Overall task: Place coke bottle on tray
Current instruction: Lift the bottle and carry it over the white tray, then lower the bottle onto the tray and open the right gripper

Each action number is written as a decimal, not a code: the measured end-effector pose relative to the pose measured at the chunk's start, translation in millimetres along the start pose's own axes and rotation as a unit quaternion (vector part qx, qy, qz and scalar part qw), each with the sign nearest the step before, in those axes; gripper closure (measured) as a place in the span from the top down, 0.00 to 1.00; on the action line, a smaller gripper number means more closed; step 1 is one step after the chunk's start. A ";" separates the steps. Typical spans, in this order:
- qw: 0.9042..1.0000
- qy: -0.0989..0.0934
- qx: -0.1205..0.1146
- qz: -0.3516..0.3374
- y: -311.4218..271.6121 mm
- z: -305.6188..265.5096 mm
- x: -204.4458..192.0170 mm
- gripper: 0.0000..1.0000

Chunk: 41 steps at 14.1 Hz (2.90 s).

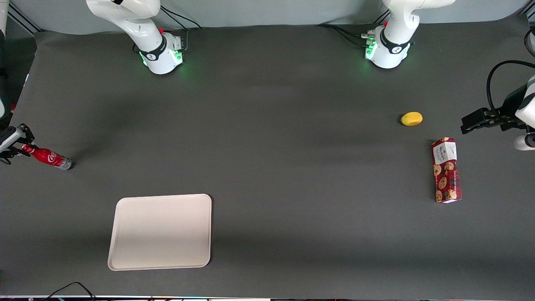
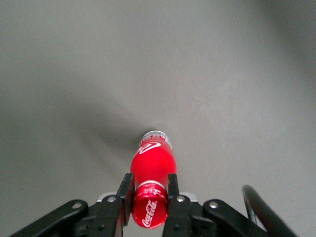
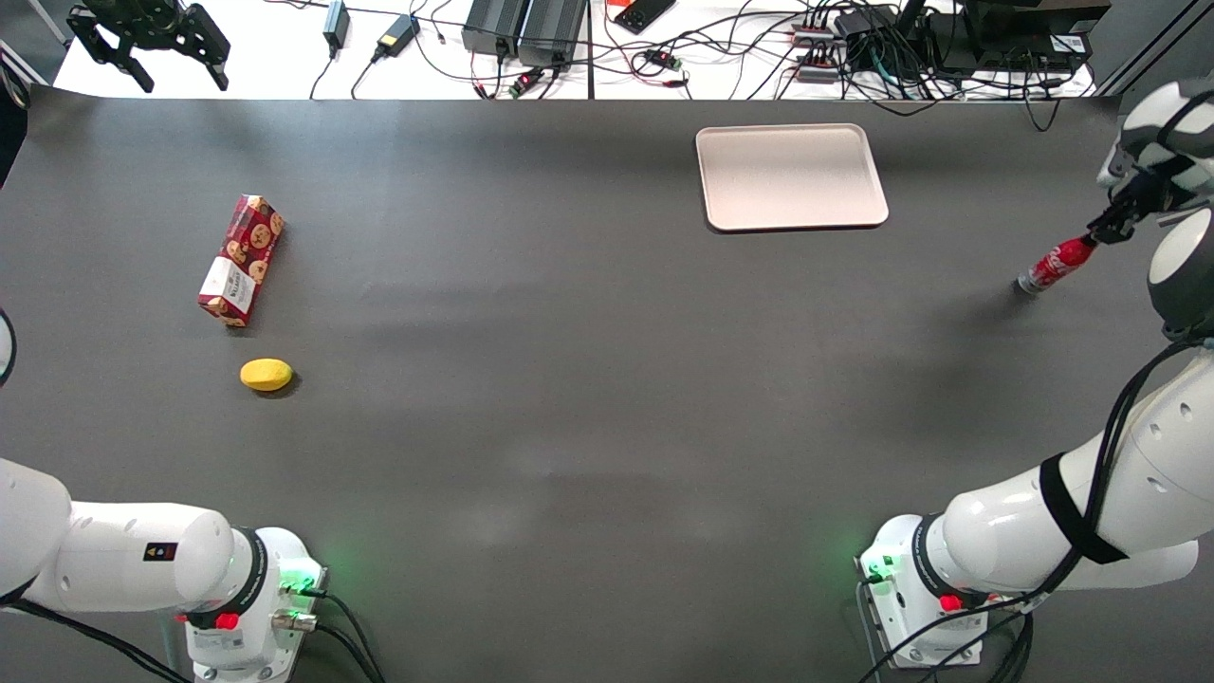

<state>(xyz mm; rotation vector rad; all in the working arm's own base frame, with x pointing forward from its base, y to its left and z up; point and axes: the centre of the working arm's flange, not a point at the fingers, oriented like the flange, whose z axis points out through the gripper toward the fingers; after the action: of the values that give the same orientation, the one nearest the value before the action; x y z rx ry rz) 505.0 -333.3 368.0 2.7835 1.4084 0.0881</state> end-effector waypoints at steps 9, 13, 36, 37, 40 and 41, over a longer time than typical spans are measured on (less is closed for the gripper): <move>0.997 -0.031 0.039 0.059 -26.4 -180.5 141.0 0.31; 0.997 -0.028 0.025 0.071 -56.0 -248.9 217.3 0.31; 0.993 -0.009 -0.025 0.115 3.5 44.9 381.6 0.36; 0.992 -0.006 -0.028 0.121 4.0 42.8 382.4 0.46; 0.990 -0.007 -0.022 0.141 -1.8 21.1 385.7 0.78; 0.987 -0.012 -0.014 0.157 -7.5 3.8 386.3 0.87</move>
<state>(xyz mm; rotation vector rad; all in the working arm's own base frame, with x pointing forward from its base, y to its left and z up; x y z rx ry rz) 727.5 -17.7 379.6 2.9461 0.9440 0.0777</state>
